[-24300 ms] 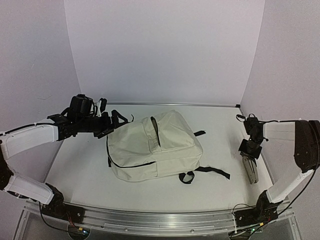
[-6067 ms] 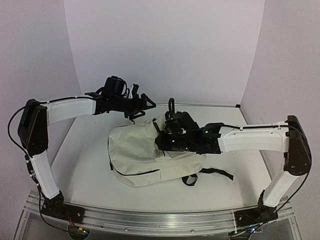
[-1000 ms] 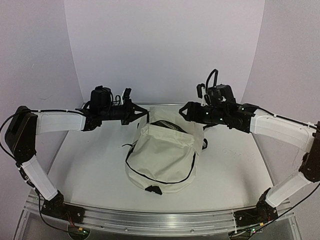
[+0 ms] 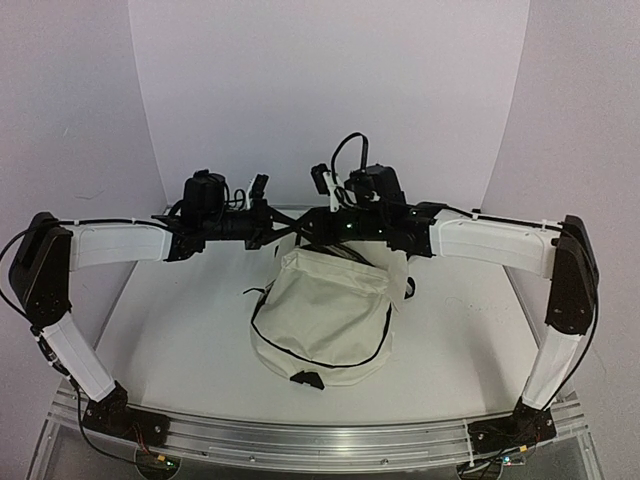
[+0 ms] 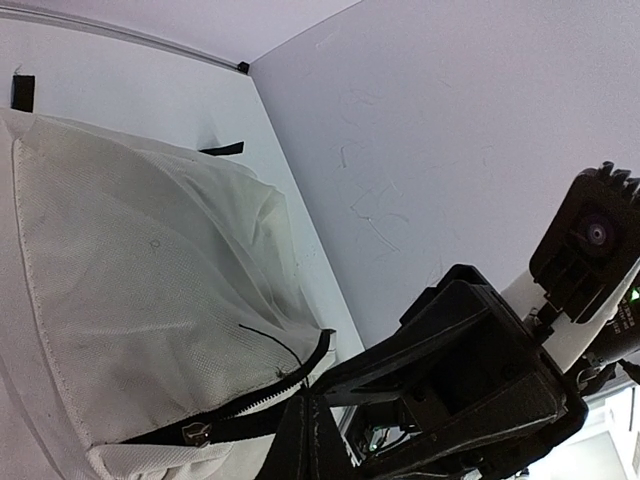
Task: Pack the student bag
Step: Zip the student bag at the center of the board.
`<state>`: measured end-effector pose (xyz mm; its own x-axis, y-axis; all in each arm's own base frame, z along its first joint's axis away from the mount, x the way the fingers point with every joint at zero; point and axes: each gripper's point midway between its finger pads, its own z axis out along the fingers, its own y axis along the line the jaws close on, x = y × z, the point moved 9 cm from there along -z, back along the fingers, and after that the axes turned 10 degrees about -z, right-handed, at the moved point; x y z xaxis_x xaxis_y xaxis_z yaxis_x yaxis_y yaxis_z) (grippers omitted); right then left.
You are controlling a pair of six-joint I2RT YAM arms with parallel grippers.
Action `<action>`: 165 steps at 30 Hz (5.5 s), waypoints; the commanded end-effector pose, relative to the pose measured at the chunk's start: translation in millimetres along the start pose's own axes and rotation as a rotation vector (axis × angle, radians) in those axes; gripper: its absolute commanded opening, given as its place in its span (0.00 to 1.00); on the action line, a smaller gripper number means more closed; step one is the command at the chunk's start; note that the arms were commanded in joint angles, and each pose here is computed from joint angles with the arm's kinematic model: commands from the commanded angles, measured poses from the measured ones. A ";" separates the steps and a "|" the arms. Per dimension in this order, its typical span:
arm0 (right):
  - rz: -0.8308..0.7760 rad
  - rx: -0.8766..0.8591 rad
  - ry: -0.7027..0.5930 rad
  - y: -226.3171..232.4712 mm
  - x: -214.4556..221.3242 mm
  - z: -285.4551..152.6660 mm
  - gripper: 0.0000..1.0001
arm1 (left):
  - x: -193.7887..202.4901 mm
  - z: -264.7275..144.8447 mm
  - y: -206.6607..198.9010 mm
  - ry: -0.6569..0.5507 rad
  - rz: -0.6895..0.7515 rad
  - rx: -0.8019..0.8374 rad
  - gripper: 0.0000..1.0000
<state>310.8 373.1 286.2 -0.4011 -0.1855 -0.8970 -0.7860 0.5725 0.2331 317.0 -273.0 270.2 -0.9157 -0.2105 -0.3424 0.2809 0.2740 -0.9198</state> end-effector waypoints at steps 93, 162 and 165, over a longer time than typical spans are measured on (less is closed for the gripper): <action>0.047 0.171 -0.117 -14.7 -11.1 -14.1 0.00 | -1.6 9.8 60.8 0.039 -0.157 -0.105 0.04; 0.398 0.633 0.043 -74.8 93.0 -95.5 0.00 | -46.6 -79.1 124.1 -0.209 -0.236 -0.228 0.00; 0.338 0.560 0.013 -66.0 72.7 -101.6 0.00 | -49.2 -80.4 113.1 -0.187 -0.170 -0.216 0.10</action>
<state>279.8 263.5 229.2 -0.6305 0.1204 -0.7668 -0.2801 0.8860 0.3695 347.7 -194.9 188.5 -0.9476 -0.2980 -0.1150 0.0083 0.3368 -0.9416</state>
